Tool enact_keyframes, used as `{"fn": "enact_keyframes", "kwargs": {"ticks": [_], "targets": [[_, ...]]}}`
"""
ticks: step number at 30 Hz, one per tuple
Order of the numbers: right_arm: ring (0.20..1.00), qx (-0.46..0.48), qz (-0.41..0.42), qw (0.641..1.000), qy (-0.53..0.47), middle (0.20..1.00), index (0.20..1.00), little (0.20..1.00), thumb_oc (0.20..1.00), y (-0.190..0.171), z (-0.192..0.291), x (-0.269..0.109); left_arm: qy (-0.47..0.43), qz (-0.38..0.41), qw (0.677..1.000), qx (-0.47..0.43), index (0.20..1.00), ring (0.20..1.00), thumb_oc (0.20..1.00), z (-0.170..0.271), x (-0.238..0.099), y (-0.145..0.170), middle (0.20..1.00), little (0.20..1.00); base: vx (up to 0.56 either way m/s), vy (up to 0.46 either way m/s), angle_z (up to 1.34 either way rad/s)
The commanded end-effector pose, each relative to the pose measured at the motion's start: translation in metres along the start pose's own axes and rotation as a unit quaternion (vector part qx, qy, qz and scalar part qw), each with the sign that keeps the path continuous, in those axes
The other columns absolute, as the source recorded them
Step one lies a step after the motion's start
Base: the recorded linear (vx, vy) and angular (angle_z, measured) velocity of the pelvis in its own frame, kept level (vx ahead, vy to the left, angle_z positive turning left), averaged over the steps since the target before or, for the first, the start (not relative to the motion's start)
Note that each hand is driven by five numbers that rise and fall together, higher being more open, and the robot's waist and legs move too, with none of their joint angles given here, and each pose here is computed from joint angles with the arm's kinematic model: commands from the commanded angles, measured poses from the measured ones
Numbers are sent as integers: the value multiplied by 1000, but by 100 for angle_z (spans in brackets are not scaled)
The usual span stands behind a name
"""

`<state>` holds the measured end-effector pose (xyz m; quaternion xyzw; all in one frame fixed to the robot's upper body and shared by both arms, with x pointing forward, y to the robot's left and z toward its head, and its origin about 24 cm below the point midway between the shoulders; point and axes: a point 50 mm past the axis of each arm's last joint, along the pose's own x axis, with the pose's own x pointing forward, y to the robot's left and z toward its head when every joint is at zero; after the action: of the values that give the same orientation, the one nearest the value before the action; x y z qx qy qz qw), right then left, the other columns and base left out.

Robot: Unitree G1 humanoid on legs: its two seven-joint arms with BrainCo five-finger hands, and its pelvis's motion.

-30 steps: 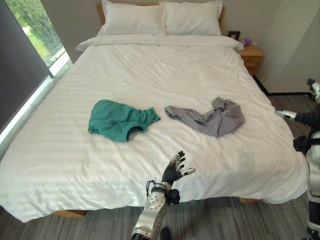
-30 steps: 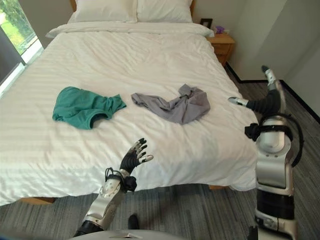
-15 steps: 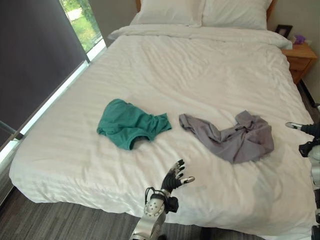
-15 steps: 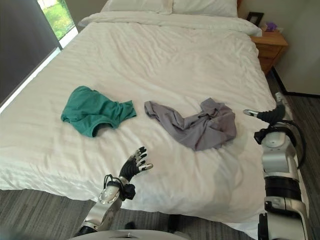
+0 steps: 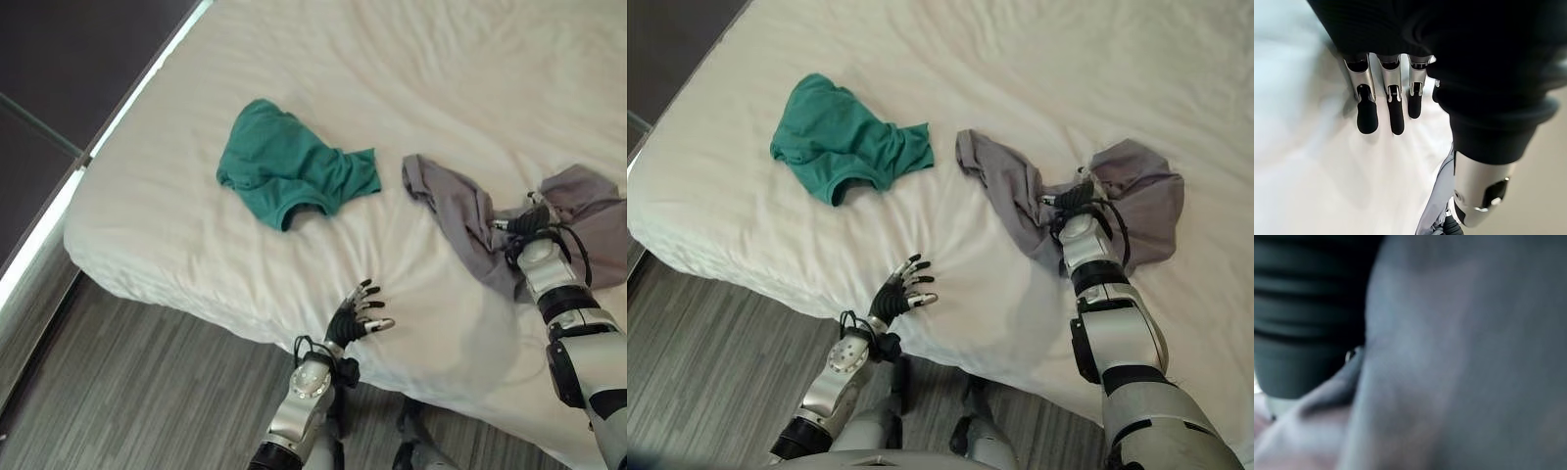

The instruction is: Pick up bed clothes into laundry basket.

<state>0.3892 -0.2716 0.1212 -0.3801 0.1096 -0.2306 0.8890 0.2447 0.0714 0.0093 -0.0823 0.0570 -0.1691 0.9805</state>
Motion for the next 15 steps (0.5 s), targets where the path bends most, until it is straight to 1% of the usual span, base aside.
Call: {"fn": "enact_keyframes", "kwargs": {"ticks": [1,2,3,4,8,12,14,15], "targets": [[1000,16,54,998,36,1000,1000,1000,1000,19,-7,-5,-38,-11,999,-19,1000,1000,1000,16,7,-8,1000,1000,26,-9,4],[1000,9,73,996,59,1000,1000,1000,1000,34,-17,-12,-32,-2,999,-29,1000,1000,1000,12,3,-3,1000,1000,0,0,0],[1000,9,73,996,59,1000,1000,1000,1000,35,-17,-12,-32,-2,999,-29,1000,1000,1000,12,2,-3,1000,1000,42,-19,-4],[1000,4,97,992,86,1000,1000,1000,1000,50,-33,-21,-25,8,999,-35,1000,1000,1000,8,-2,2,1000,1000,30,-19,-4],[1000,8,121,986,111,1000,1000,1000,1000,66,-53,-33,-13,21,999,-42,1000,1000,1000,0,-9,8,1000,1000,20,-11,-1],[1000,0,144,985,92,1000,1000,1000,1000,81,-70,-49,-2,43,998,-42,1000,1000,1000,-8,-18,12,1000,1000,46,-20,-8],[1000,-10,156,984,83,1000,1000,1000,1000,84,-88,-64,8,49,998,-44,1000,1000,1000,-13,-22,12,1000,1000,52,-31,-21],[1000,-10,156,984,83,1000,1000,1000,1000,84,-89,-64,9,49,998,-44,1000,1000,1000,-14,-23,11,1000,1000,29,-26,-19]]}}
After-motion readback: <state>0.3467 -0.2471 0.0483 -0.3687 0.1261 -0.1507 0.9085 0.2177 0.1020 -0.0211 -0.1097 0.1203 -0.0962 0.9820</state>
